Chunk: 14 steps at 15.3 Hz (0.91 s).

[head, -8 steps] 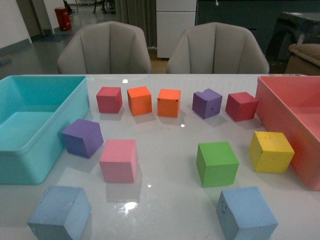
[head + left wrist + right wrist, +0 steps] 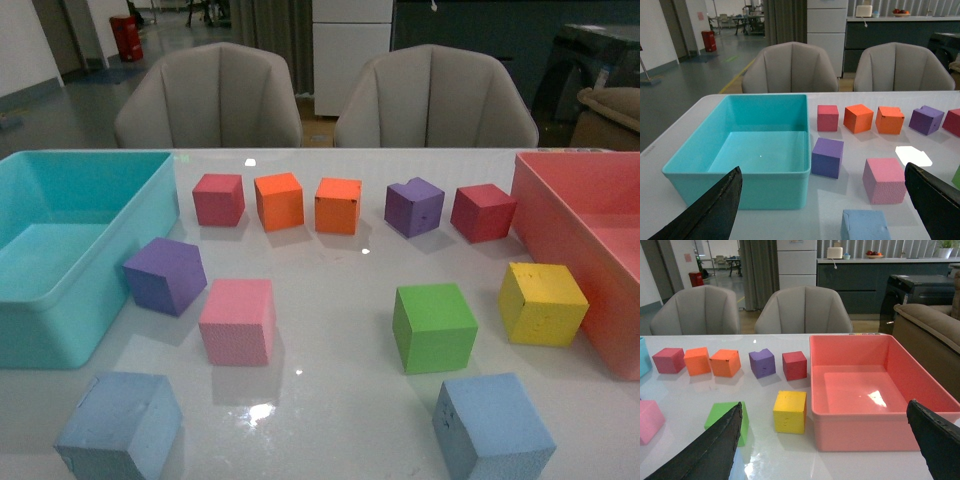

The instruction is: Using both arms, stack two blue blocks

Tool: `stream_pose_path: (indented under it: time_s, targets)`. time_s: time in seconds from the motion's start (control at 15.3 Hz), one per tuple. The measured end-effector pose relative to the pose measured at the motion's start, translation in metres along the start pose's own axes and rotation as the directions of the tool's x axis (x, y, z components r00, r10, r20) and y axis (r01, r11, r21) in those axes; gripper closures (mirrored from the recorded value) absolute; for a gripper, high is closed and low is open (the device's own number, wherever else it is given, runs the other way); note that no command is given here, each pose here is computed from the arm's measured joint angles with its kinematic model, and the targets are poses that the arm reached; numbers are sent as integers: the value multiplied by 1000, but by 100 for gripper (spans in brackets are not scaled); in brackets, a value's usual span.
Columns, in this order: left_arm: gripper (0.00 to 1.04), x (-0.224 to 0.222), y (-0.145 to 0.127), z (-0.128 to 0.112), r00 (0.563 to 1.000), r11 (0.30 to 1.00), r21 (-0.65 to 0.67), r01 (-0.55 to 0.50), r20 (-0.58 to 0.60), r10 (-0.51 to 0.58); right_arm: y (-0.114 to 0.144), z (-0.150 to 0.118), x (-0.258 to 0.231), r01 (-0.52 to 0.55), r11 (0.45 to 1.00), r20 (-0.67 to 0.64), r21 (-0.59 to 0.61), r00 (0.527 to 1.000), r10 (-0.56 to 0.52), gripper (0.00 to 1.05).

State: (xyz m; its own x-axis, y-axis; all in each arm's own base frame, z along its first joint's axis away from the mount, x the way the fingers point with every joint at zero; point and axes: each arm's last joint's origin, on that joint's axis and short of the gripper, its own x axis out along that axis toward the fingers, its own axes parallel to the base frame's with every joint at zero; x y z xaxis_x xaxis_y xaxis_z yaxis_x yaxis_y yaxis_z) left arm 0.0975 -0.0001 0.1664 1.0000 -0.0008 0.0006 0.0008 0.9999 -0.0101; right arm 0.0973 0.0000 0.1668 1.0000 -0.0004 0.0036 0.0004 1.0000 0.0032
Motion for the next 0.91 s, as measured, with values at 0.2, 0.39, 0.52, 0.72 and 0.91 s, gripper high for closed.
stream_pose_path:
  time_s: [0.2,0.39,0.52,0.72,0.91]
  targets:
    - [7,0,0,0,1000,1000,0,0,0,0,0,0,0,0,1000,0,0,1000,0,6]
    - [7,0,0,0,1000,1000,0,0,0,0,0,0,0,0,1000,0,0,1000,0,6]
    - [7,0,0,0,1000,1000,0,0,0,0,0,0,0,0,1000,0,0,1000,0,6]
    - [7,0,0,0,1000,1000,0,0,0,0,0,0,0,0,1000,0,0,1000,0,6]
    - [7,0,0,0,1000,1000,0,1,0,-1,-3,2,6,-72,995,-54,69,996,76,6]
